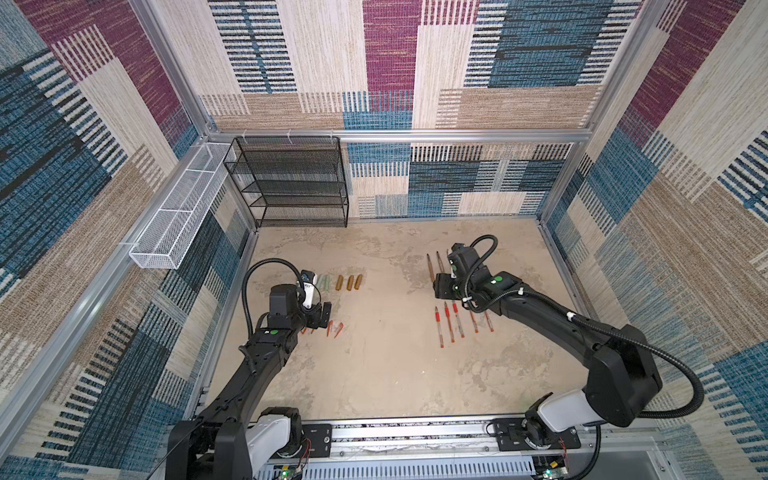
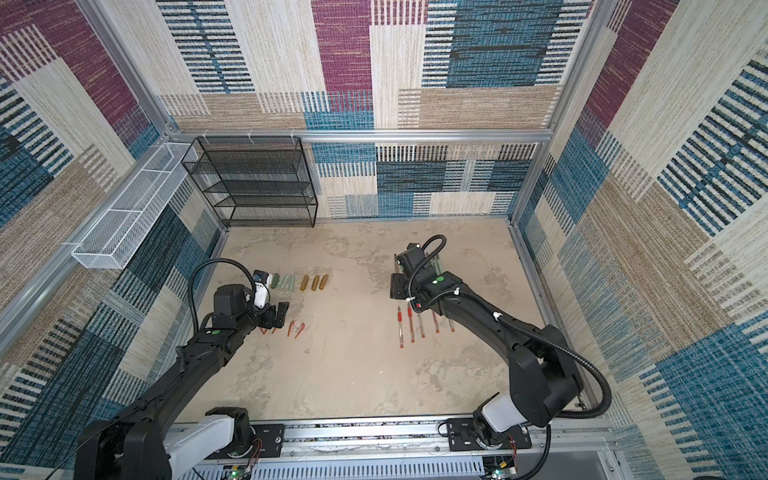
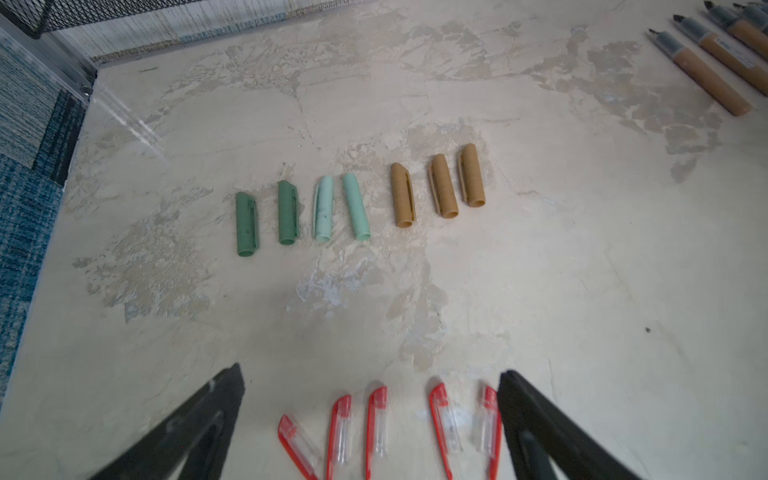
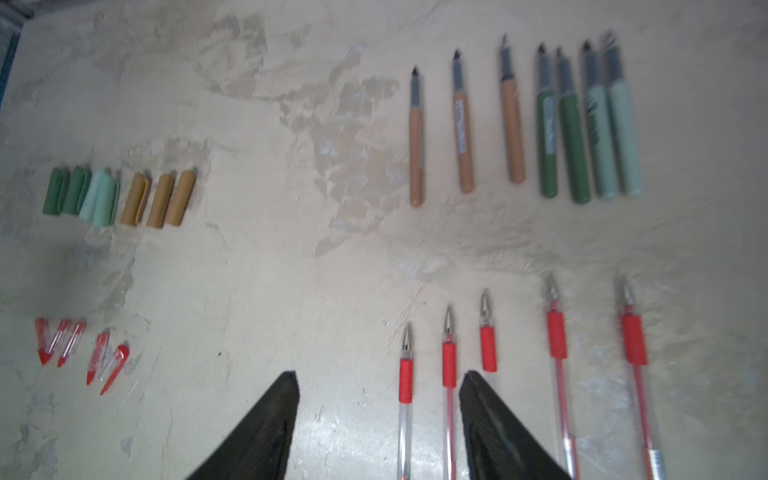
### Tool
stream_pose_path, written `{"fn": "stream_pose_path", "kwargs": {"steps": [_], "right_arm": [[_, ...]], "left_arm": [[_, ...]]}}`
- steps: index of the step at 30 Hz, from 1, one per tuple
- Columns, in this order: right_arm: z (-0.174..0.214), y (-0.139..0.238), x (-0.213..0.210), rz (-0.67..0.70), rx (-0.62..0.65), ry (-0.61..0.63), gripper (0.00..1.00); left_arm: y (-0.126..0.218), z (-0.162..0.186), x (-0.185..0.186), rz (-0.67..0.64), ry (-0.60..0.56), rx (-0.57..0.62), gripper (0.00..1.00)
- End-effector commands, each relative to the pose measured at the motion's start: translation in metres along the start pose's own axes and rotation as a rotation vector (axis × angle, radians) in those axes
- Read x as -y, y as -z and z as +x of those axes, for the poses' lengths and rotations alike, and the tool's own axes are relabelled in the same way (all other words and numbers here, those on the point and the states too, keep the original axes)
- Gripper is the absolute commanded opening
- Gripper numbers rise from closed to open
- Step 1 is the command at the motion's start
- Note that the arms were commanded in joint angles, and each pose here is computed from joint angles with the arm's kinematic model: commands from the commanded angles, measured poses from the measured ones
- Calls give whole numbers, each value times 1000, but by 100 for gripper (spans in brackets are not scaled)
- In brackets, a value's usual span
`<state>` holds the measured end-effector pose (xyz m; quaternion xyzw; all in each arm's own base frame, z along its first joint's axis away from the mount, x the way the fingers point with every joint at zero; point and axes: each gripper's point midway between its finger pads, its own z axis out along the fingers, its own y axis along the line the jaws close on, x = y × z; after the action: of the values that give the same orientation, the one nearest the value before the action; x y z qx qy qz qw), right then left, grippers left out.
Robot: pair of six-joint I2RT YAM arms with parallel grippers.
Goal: Open the pen caps
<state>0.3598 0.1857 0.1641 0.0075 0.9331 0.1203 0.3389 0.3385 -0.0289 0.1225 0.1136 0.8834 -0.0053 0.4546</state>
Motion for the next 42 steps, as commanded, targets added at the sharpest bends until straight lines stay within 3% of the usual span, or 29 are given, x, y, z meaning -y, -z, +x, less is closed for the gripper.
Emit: {"fn": "stream_pose_path", "kwargs": {"steps": [1,7,13,21,28,35,42], "right_arm": [[-39,15,20,72,157,60,97],[-69,21,62,116,335,118,100],[-70,21,104,198,526,236,100],[-61,6,150,191,613,243,100],[-60,6,157,144,714,254,100],[-51,19,171,86,747,206,100],[-8,32,185,124,878,163,100]], "left_arm": [[-7,-35,-16,-79,-12,186,99],[-18,-35,-17,-85,25,250,99],[-19,-37,-11,-52,35,316,99],[-33,-14,-14,-85,51,329,99],[-42,-5,-12,-86,40,363,99],[-59,-7,-27,-139,86,255,99],[-66,-6,-30,-93,123,217,99]]}}
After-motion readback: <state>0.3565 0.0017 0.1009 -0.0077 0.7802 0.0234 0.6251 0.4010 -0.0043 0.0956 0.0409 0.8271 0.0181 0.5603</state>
